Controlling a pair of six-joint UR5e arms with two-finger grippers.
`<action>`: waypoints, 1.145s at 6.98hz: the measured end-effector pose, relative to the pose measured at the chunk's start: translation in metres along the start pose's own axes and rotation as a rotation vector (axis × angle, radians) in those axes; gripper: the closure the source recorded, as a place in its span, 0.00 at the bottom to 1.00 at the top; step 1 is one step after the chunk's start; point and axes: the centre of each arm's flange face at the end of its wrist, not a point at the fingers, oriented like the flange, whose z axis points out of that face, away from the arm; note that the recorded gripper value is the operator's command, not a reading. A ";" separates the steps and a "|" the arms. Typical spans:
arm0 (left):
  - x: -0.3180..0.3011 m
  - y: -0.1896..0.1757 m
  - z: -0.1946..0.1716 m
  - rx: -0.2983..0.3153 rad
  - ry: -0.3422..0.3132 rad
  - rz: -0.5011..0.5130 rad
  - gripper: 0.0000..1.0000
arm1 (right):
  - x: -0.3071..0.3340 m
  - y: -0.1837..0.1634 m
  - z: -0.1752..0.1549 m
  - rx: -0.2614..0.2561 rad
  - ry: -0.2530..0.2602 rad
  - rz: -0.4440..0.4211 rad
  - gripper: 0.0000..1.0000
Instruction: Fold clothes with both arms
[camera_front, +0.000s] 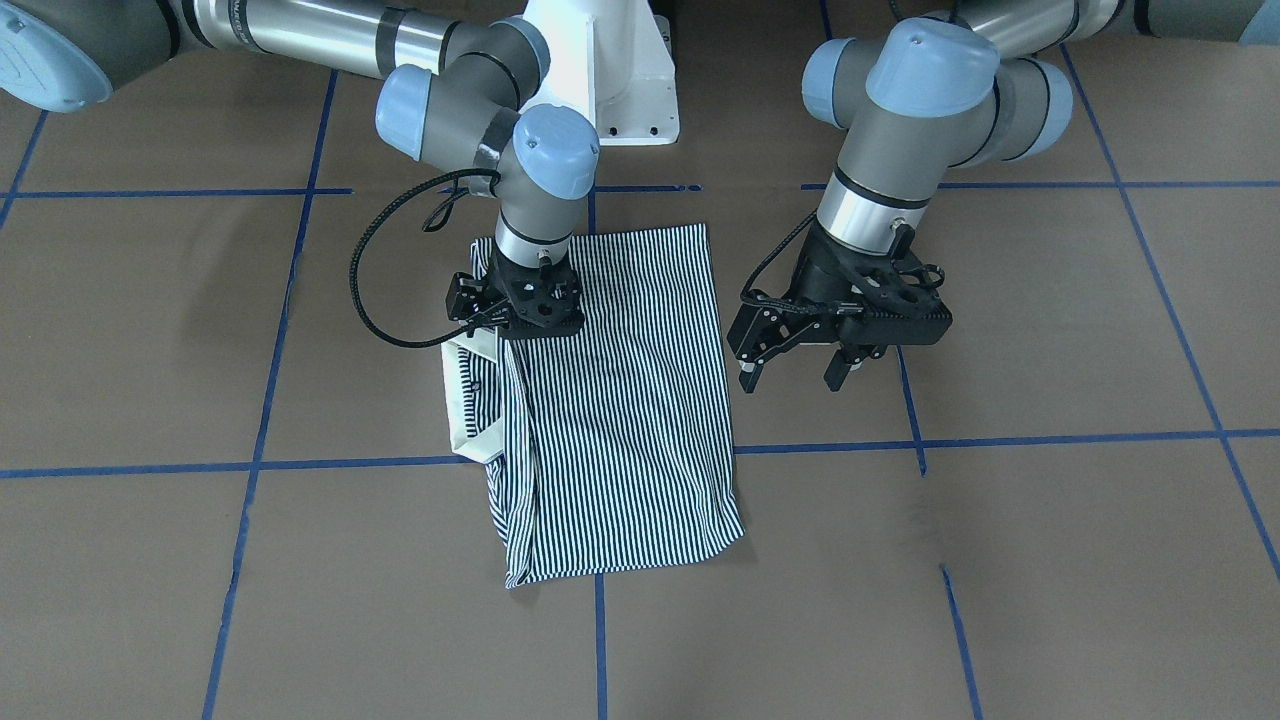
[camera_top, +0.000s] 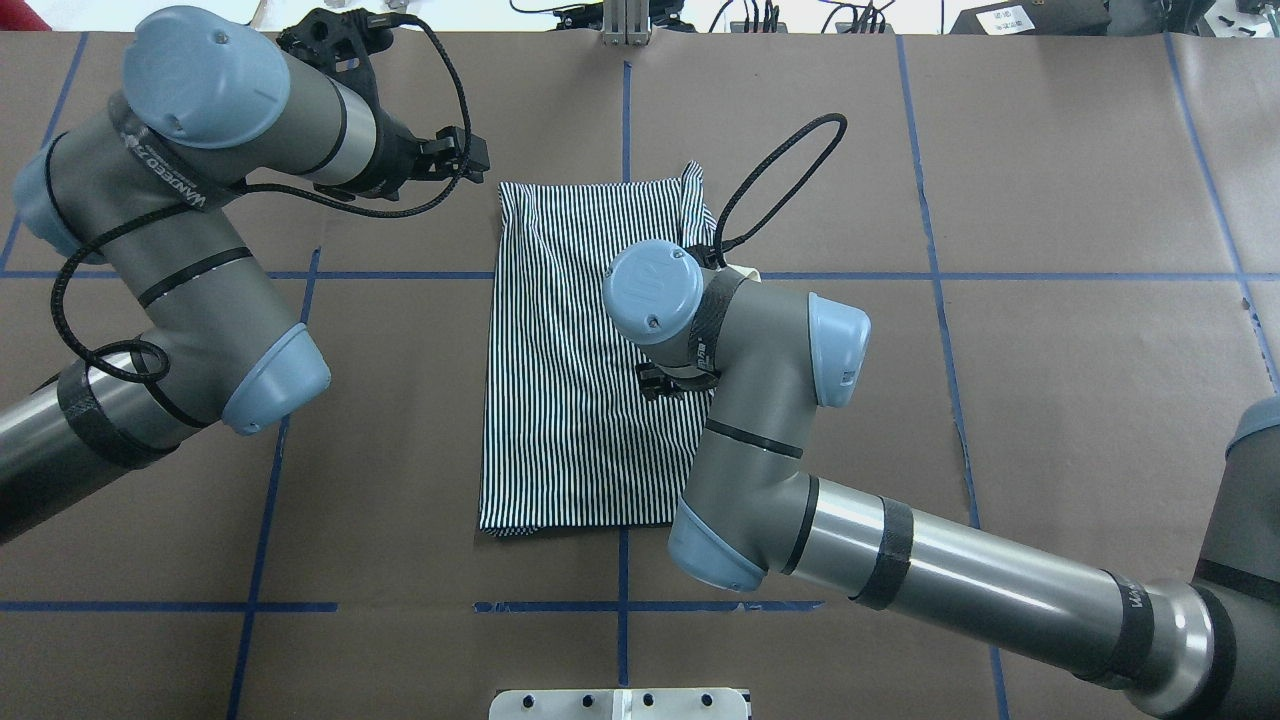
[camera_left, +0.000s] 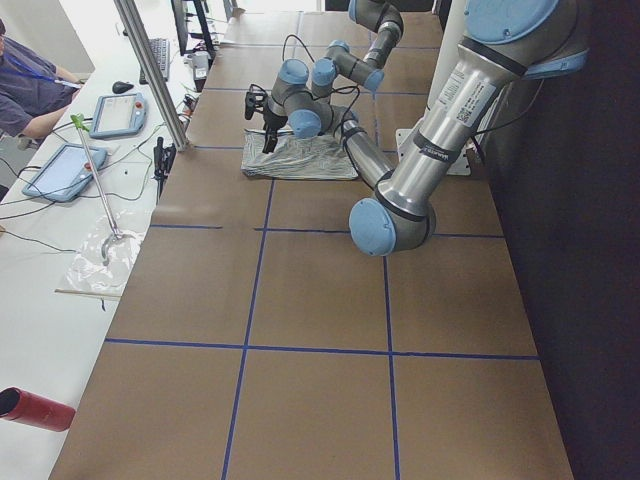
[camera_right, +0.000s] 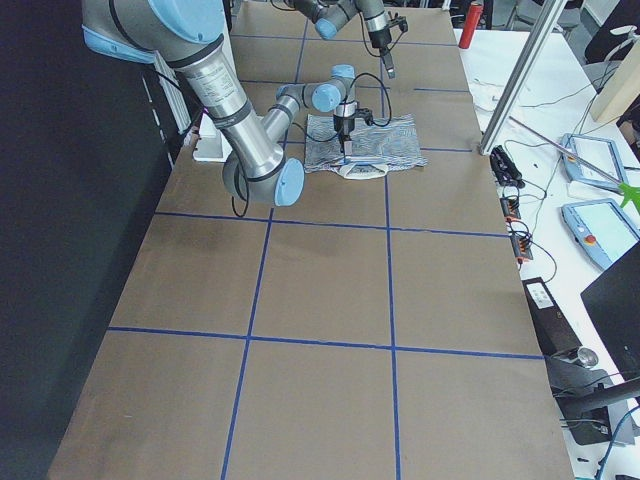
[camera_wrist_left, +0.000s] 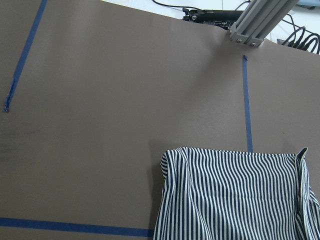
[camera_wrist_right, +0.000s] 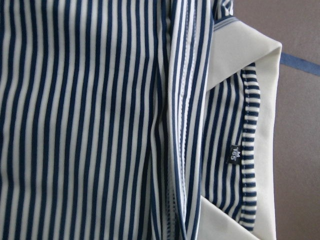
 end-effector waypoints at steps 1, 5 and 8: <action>0.001 0.000 0.000 0.000 0.001 0.000 0.00 | 0.002 -0.001 0.004 -0.008 0.002 0.001 0.00; 0.004 0.000 -0.003 0.000 0.008 0.001 0.00 | 0.023 -0.006 0.014 -0.046 0.064 -0.020 0.00; 0.007 0.003 -0.004 -0.026 0.025 0.003 0.00 | 0.081 -0.023 0.035 -0.062 0.118 -0.034 0.00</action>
